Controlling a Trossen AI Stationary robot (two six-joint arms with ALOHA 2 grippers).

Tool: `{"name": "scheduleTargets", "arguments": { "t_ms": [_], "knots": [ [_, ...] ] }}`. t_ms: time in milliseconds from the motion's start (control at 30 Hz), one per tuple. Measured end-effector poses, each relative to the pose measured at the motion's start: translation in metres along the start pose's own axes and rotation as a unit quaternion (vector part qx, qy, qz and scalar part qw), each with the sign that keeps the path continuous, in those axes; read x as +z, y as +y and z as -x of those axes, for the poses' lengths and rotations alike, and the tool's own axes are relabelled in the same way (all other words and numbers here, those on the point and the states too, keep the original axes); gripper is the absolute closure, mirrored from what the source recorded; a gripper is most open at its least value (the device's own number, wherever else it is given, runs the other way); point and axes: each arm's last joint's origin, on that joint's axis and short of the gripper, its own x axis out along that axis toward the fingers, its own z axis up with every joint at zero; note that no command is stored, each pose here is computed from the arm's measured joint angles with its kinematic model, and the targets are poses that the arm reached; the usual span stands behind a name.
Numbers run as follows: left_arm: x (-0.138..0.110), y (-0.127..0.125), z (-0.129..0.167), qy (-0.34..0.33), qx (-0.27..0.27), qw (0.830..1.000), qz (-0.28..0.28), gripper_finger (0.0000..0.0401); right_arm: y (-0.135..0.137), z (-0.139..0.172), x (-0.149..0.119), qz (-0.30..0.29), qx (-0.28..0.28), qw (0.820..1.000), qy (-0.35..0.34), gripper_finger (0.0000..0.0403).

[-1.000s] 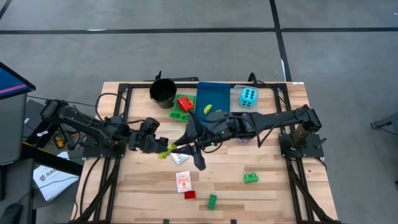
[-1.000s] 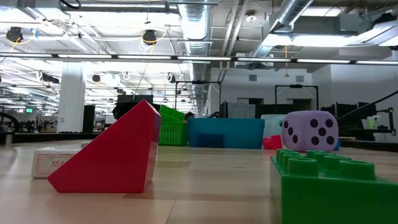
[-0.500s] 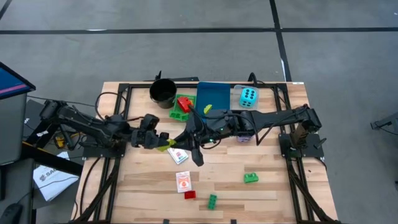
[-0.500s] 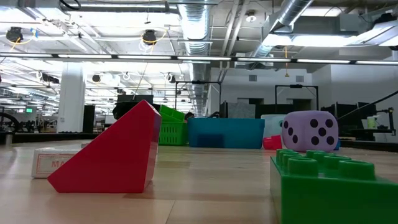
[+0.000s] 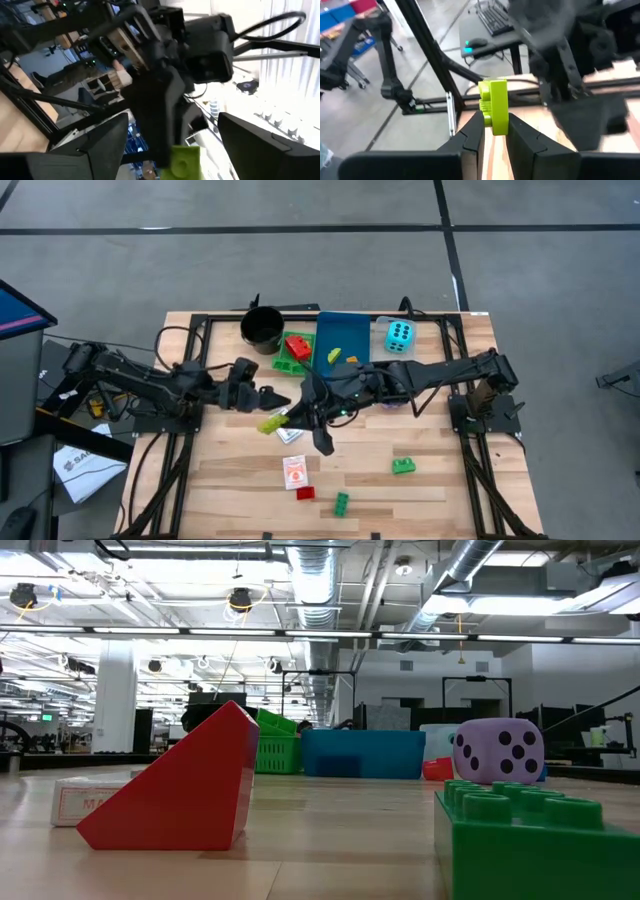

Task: Pick & Place Toys
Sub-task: Put the small stud green game piece into the blue bin

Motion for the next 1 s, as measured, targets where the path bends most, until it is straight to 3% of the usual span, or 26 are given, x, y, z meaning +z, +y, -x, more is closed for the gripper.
{"name": "scheduleTargets", "arguments": {
  "t_ms": [233,467,767,1000],
  "knots": [
    [0.003,-0.003,0.001,-0.029,0.004,0.996,-0.087,0.0100,0.003,0.019,-0.002,0.002,-0.047,0.998,0.033,0.0349],
    [0.004,-0.007,0.008,-0.006,0.013,0.976,-0.217,0.0100,-0.004,0.066,0.004,-0.002,-0.180,0.982,0.051,0.0349],
    [-0.001,0.008,0.024,0.062,0.144,0.960,-0.232,0.0100,-0.053,0.103,-0.006,-0.066,-0.370,0.919,0.121,0.0349],
    [-0.004,0.009,0.023,0.066,0.144,0.960,-0.230,0.0100,-0.105,0.097,-0.019,-0.107,-0.419,0.892,0.131,0.0348]
  ]
}}
